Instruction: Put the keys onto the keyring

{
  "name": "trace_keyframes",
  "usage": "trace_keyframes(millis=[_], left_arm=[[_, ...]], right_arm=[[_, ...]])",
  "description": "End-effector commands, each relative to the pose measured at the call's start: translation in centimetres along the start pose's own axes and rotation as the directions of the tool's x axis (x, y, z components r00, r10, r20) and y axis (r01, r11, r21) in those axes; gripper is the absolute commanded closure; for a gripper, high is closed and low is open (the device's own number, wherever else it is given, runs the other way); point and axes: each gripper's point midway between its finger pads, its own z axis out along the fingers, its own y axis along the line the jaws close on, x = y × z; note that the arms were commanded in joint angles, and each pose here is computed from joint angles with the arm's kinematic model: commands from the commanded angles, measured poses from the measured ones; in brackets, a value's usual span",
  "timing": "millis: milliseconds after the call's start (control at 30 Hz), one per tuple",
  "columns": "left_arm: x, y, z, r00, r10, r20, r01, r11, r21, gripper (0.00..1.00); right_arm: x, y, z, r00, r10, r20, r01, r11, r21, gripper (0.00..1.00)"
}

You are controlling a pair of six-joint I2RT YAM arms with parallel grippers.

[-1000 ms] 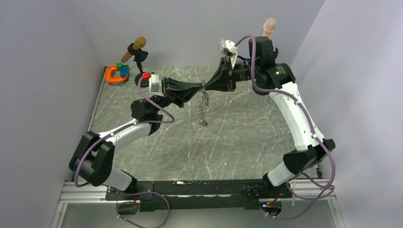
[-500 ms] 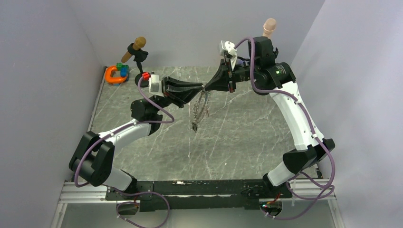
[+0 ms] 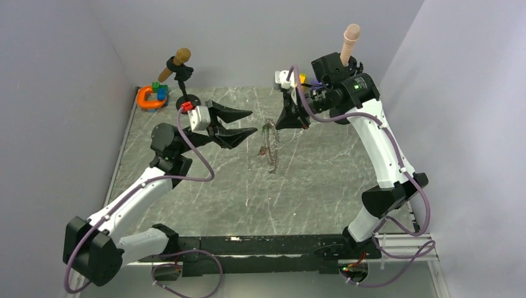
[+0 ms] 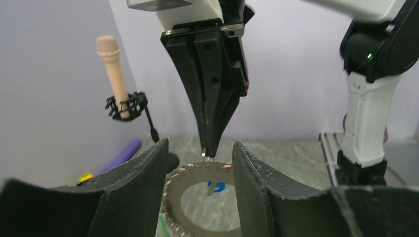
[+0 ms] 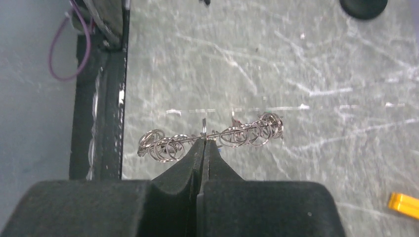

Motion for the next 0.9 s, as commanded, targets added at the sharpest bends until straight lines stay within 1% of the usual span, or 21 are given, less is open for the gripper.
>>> trace_keyframes(millis=[0, 67, 167, 267, 367, 467, 600, 767, 867], left_arm=[[4.0, 0.4, -1.7, 0.965, 0.055, -0.255, -0.058, 0.998, -0.005, 0.45], [5.1, 0.3, -2.0, 0.944, 0.079, -0.32, -0.084, 0.996, -0.002, 0.44], [6.4, -0.2, -1.9, 0.919, 0.11, -0.378, -0.113, 0.993, 0.013, 0.44], [7.6, -1.0, -1.2, 0.899, 0.143, -0.413, -0.143, 0.989, 0.032, 0.43], [8.2, -1.5, -0.5, 0.895, 0.16, -0.417, -0.163, 0.986, 0.028, 0.4], [8.3, -1.9, 0.5, 0.896, 0.176, -0.409, -0.183, 0.983, 0.022, 0.4], [9.3, -1.2, 1.6, 0.884, 0.162, -0.438, -0.184, 0.983, -0.007, 0.44], [10.4, -0.7, 2.9, 0.872, 0.158, -0.464, -0.194, 0.98, -0.032, 0.53], [10.7, -0.8, 3.4, 0.874, 0.158, -0.459, -0.193, 0.981, -0.029, 0.58]], right_arm=[[2.6, 0.3, -1.0, 0.984, -0.058, -0.169, 0.066, 0.997, 0.041, 1.0], [3.7, 0.0, -1.0, 0.971, -0.059, -0.231, 0.073, 0.996, 0.054, 1.0], [5.0, -0.5, -1.1, 0.95, -0.054, -0.308, 0.08, 0.994, 0.07, 1.0], [5.9, -1.0, -1.2, 0.93, -0.045, -0.365, 0.083, 0.993, 0.089, 1.0], [6.8, -1.3, -1.1, 0.91, -0.041, -0.413, 0.091, 0.991, 0.101, 1.0], [7.2, -1.0, -0.9, 0.905, -0.04, -0.423, 0.086, 0.992, 0.09, 1.0], [7.2, -0.8, -0.7, 0.905, -0.046, -0.424, 0.091, 0.992, 0.086, 1.0], [7.1, -0.5, -0.4, 0.911, -0.042, -0.411, 0.077, 0.994, 0.071, 1.0], [7.0, -0.3, -0.2, 0.916, -0.041, -0.399, 0.074, 0.995, 0.068, 1.0]])
